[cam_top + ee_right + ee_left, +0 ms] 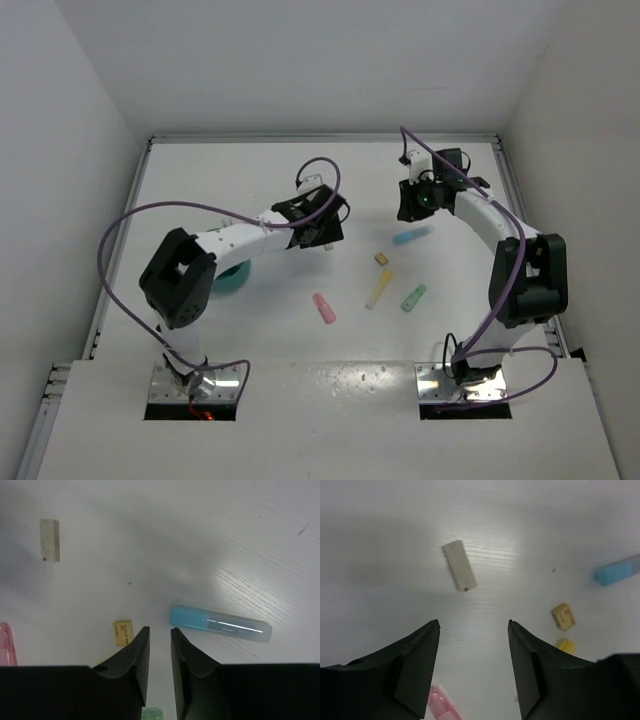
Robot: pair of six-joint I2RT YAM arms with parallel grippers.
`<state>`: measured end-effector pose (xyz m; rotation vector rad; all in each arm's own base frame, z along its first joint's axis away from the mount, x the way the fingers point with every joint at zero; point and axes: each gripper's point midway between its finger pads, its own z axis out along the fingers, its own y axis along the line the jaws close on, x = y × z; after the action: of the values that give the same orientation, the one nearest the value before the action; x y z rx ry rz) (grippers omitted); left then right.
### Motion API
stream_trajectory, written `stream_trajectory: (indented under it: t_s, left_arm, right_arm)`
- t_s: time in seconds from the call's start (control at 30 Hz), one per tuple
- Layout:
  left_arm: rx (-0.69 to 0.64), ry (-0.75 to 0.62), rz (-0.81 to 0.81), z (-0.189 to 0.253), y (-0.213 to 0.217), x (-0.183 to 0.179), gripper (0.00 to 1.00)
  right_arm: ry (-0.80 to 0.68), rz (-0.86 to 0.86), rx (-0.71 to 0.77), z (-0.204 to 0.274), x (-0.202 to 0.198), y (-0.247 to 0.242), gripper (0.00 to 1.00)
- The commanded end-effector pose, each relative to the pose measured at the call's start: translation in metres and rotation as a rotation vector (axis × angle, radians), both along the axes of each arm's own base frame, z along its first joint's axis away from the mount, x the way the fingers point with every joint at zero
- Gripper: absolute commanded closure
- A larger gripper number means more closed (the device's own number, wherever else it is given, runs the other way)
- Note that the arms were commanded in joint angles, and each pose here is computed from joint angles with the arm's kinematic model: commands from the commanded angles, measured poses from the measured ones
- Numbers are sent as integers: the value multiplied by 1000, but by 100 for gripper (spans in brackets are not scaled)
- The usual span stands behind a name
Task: Sort the stationery into containers
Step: Grab a piece of stationery with the left arm
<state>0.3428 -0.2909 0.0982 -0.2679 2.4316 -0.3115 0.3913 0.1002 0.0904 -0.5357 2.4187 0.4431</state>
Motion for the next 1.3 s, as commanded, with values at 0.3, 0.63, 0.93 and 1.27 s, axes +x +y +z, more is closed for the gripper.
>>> stream_trajectory:
  t_s: [0.3,0.63,0.93,1.27]
  left_arm:
    - [-48,30,161,-17,-26,33,52]
    - [31,54,231,-35,-22,43,54]
    - [88,101,222,-57,-17,42,50]
    - [123,111,230,-69,-10,51,49]
  right_arm:
    - [-101,3,-32,26,11,-5,73]
    - [-109,-19,-34,28,9,-10,73]
    - [-114,-26,-28,31,9,-9,71]
    - [-114,-26,-28,31,9,-9,71]
